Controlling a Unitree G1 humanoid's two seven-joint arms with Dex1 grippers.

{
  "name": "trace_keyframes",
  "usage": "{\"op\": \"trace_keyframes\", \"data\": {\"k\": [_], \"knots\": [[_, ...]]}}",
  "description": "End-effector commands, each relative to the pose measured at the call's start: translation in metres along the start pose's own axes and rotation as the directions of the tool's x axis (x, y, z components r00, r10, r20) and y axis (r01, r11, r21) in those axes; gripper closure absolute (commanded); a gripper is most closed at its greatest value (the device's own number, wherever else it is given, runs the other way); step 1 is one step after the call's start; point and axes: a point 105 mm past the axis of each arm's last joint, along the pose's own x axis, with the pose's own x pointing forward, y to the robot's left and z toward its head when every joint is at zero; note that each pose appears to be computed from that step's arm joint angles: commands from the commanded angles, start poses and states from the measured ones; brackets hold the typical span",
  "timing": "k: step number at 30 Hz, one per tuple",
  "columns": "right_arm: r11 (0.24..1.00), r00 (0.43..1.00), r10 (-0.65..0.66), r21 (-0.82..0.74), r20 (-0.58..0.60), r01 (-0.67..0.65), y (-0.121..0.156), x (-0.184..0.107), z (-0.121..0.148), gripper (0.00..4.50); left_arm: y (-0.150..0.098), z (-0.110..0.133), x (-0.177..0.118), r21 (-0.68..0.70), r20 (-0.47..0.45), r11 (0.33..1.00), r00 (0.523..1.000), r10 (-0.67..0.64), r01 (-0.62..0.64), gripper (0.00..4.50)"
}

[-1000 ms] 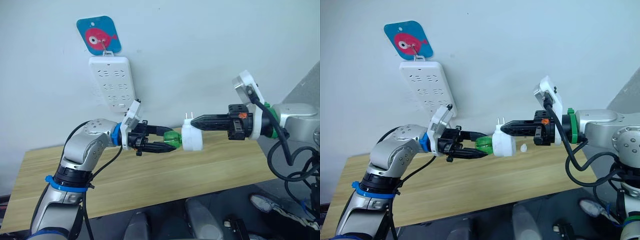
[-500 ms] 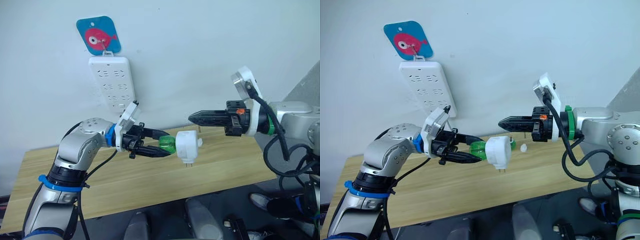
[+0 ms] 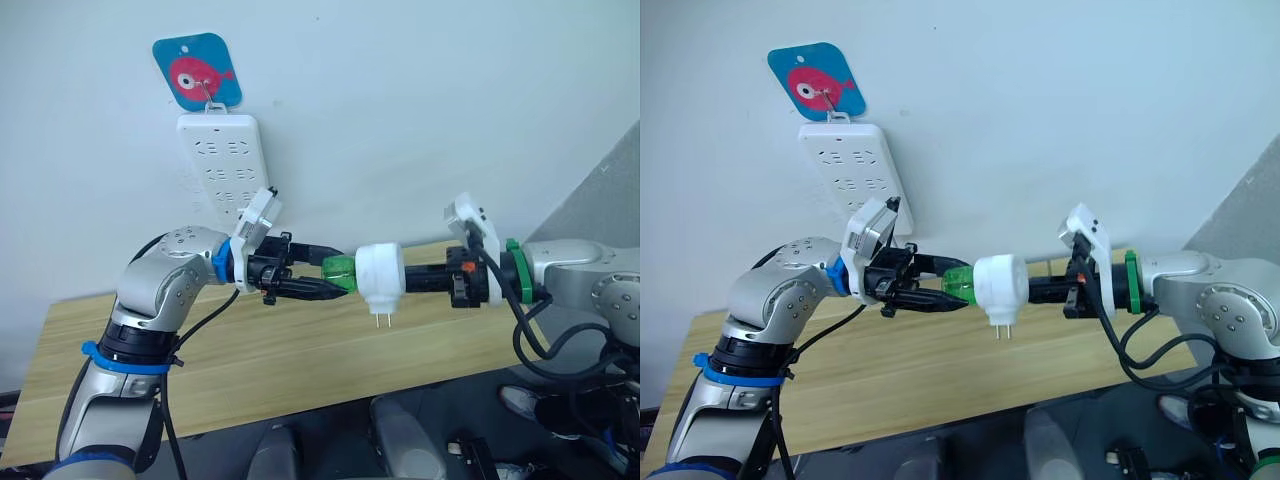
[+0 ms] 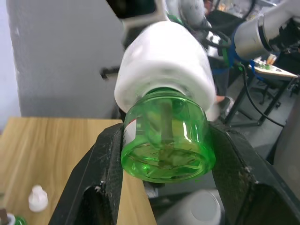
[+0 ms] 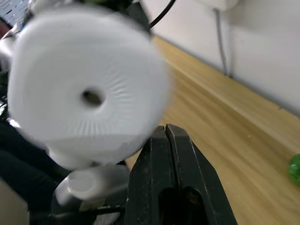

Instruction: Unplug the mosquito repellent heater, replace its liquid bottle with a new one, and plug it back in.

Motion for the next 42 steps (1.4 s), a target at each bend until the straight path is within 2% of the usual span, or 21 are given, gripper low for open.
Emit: {"op": "trace_keyframes", "data": {"k": [1, 8, 13, 19, 30, 42], "knots": [[0.996, 0.997, 0.076, -0.037, 0.025, -0.075, 0.020, 0.001, 0.009, 4.50, 0.000, 0.012, 0.002, 0.050, 0.021, 0.999, 1.000, 0.007, -0.008, 2.25], [0.994, 0.993, 0.106, -0.027, 0.058, -0.105, 0.029, 0.001, 0.017, 4.50, 0.005, 0.013, 0.003, 0.081, 0.013, 0.996, 0.999, 0.043, -0.044, 2.25], [0.985, 0.979, 0.174, -0.004, 0.108, -0.174, 0.041, -0.002, 0.028, 4.50, 0.011, 0.012, 0.004, 0.119, 0.000, 0.990, 0.997, 0.077, -0.076, 2.25], [0.986, 0.970, 0.162, 0.015, 0.184, -0.168, 0.041, -0.002, 0.047, 4.50, 0.010, 0.007, 0.005, 0.133, -0.030, 0.989, 0.997, 0.069, -0.065, 2.25], [1.000, 0.977, 0.016, 0.004, 0.213, -0.017, 0.020, 0.001, 0.060, 4.50, 0.005, 0.006, 0.007, 0.154, -0.057, 0.987, 0.997, 0.049, -0.040, 2.25], [0.998, 0.984, -0.048, 0.035, 0.170, 0.043, 0.007, 0.004, 0.054, 4.50, 0.002, -0.001, 0.004, 0.177, -0.078, 0.984, 0.997, 0.026, -0.012, 2.25]]}}
